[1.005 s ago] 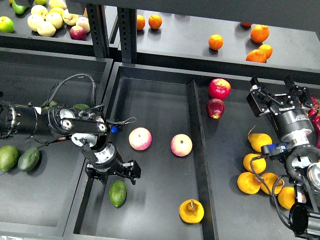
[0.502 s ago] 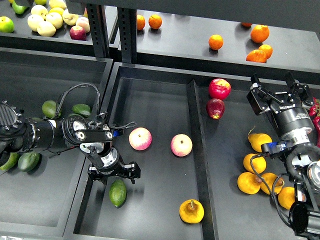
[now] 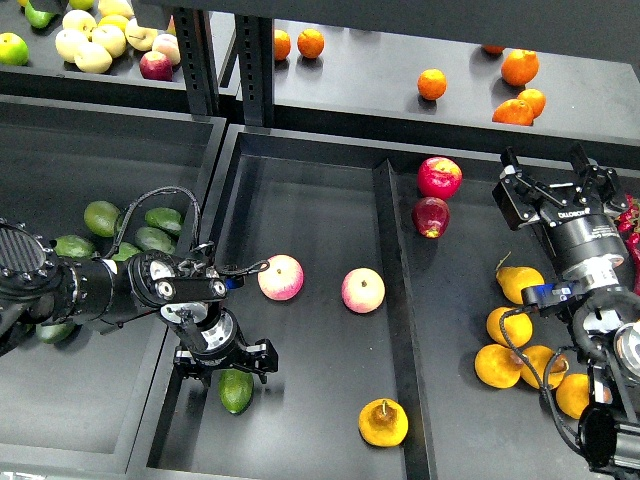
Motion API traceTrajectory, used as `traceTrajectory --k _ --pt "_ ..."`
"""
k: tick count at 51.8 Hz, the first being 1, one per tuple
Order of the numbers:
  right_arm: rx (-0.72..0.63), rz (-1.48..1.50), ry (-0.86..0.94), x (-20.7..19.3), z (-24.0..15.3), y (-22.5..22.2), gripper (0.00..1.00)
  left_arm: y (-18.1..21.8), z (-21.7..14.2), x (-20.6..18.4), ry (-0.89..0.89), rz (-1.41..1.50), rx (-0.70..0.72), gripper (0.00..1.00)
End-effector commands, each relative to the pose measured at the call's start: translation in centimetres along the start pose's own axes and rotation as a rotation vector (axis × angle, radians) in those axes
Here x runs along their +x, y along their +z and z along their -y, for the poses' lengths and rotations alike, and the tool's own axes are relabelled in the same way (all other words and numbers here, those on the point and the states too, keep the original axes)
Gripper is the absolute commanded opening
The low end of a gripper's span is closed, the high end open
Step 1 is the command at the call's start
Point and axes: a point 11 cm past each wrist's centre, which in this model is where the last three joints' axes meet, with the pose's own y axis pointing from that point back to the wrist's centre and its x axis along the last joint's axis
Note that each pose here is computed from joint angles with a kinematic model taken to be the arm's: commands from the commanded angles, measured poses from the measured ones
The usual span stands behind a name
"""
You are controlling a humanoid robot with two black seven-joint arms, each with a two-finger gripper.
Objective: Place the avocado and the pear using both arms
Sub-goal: 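Lower the left gripper and close it on the green avocado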
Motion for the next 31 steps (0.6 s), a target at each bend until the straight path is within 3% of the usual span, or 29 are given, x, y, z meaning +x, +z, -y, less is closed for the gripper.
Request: traceTrajectory --k 1,31 --pt "-0.001 0.001 -0.001 0.0 0.0 0.0 1.00 0.2 0.1 -0.1 -0.001 0.003 -0.001 0.99" --pt "-0.005 0.001 -0.002 0.0 0.0 0.1 1.00 -0.2 -0.1 1.2 0.033 -0.044 -0.006 0.84"
